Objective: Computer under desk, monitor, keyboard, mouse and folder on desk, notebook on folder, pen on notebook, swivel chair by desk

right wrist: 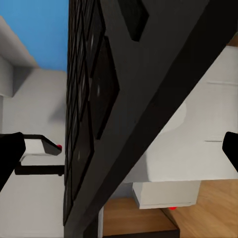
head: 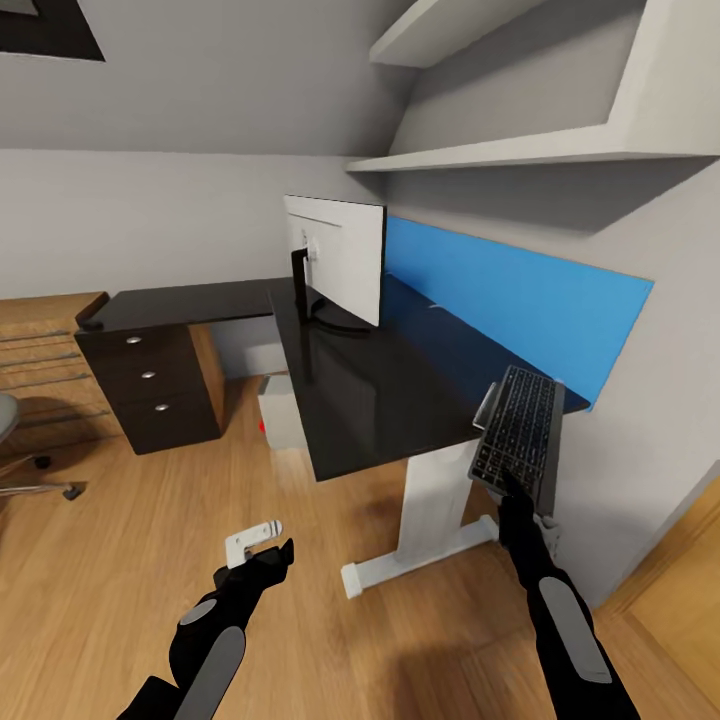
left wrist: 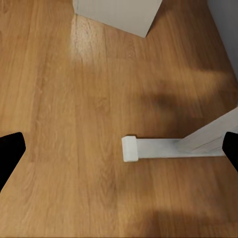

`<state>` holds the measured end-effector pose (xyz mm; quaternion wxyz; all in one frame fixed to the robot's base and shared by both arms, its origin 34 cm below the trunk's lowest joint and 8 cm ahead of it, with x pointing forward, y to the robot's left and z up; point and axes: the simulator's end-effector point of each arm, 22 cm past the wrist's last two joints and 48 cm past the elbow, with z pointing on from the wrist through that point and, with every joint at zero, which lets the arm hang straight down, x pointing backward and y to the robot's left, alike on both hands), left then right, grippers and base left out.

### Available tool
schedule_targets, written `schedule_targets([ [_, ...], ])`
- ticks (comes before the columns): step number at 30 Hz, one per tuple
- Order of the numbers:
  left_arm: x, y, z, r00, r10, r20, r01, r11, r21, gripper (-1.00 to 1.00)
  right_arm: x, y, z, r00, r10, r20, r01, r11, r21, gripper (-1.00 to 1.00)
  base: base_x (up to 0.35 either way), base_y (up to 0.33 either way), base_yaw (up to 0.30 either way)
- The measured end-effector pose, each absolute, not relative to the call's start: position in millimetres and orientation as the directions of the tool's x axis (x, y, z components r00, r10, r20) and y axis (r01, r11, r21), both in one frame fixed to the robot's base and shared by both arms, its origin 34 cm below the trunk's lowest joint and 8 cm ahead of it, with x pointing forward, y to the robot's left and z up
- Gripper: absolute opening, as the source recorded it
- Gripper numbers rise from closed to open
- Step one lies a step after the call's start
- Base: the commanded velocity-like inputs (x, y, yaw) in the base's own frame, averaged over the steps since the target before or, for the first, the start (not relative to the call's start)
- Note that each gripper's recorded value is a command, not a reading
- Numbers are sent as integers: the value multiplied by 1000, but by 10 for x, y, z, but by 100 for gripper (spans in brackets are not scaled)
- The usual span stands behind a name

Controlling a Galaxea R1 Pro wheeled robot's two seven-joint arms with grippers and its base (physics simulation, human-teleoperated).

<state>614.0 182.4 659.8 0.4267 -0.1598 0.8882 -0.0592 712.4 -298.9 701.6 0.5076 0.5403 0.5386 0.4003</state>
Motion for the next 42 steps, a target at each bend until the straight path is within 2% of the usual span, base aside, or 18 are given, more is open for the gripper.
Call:
schedule_targets([
  [42, 6140, 1830, 6592, -585, -336, -738, -235, 941, -242, 100, 7121, -3105, 7024, 104, 985, -138, 180, 118, 977, 100, 3, 0, 0],
])
